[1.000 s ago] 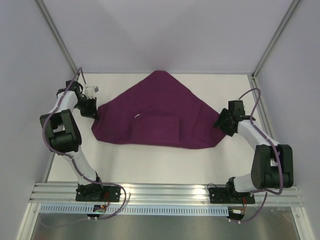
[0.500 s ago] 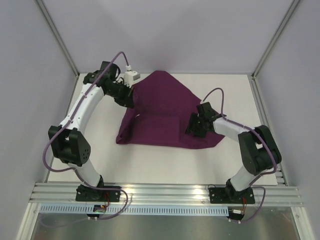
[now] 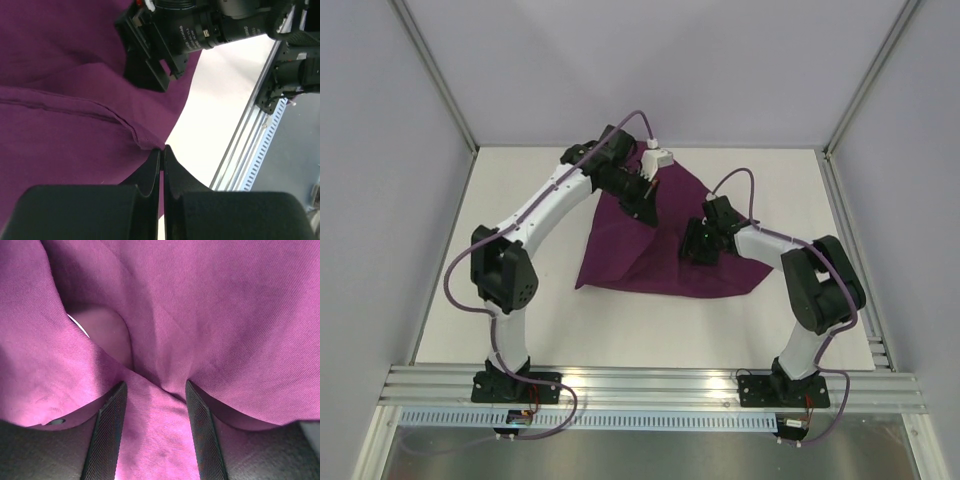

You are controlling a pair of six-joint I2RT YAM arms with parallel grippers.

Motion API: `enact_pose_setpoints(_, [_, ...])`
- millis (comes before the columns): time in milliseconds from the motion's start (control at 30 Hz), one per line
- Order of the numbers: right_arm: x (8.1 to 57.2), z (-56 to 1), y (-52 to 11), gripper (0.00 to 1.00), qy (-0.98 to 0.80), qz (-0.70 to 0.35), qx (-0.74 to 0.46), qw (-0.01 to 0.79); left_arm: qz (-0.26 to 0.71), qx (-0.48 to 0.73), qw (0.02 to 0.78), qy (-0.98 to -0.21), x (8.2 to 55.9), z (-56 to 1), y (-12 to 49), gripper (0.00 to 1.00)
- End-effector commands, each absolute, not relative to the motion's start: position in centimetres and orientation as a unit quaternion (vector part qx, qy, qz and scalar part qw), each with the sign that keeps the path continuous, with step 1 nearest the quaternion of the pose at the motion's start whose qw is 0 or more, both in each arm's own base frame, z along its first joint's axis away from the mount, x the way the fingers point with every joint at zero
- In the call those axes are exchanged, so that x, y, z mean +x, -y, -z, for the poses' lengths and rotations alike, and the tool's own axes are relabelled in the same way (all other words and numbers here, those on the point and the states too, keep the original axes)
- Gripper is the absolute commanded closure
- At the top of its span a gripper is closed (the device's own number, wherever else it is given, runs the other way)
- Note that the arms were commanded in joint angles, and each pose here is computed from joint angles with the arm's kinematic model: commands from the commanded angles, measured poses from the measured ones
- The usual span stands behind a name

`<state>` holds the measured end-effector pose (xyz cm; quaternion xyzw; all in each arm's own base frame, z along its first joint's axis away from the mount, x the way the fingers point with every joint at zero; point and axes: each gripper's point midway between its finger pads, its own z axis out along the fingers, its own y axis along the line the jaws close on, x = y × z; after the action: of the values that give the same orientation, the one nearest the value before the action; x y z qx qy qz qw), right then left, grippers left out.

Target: Prepare the surgical pack

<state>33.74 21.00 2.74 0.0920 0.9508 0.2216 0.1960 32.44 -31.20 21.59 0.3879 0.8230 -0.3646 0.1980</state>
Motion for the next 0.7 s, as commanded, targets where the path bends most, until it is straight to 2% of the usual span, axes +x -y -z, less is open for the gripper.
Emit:
enact_pose_setpoints(0, [34.5,-3.0,-22.1,0.47,-0.947,-0.238,0.077,0.2,0.431,0.375,0.202,-0.795,33.0,-22.3,36.1,1.0])
enact_pose_setpoints(267, [34.8,-4.0,-21.8,0.45,-0.948,-0.228,0.077,0.209,0.432,0.334,0.172,-0.82,34.6,-16.2,37.4,1.0])
enact_pose_setpoints(533, [34.8,-8.7,-17.0,0.34,-0.951,-0.142,0.097,0.259,0.409,0.321,0.175,-0.836,36.2,-11.6,37.6,1.0])
enact_pose_setpoints(567, [34.4,-8.8,-16.3,0.34,-0.952,-0.136,0.098,0.257,0.411,0.321,0.171,-0.836,36.1,-11.3,37.7,0.98])
enact_pose_setpoints(600, [34.4,-9.4,-14.2,0.32,-0.949,-0.114,0.118,0.271,0.41,0.32,0.166,-0.838,36.2,-10.6,37.7,0.91])
enact_pose_setpoints(667, [33.6,-9.3,-11.8,0.3,-0.949,-0.101,0.135,0.266,0.407,0.32,0.157,-0.841,36.0,-10.0,37.6,0.86])
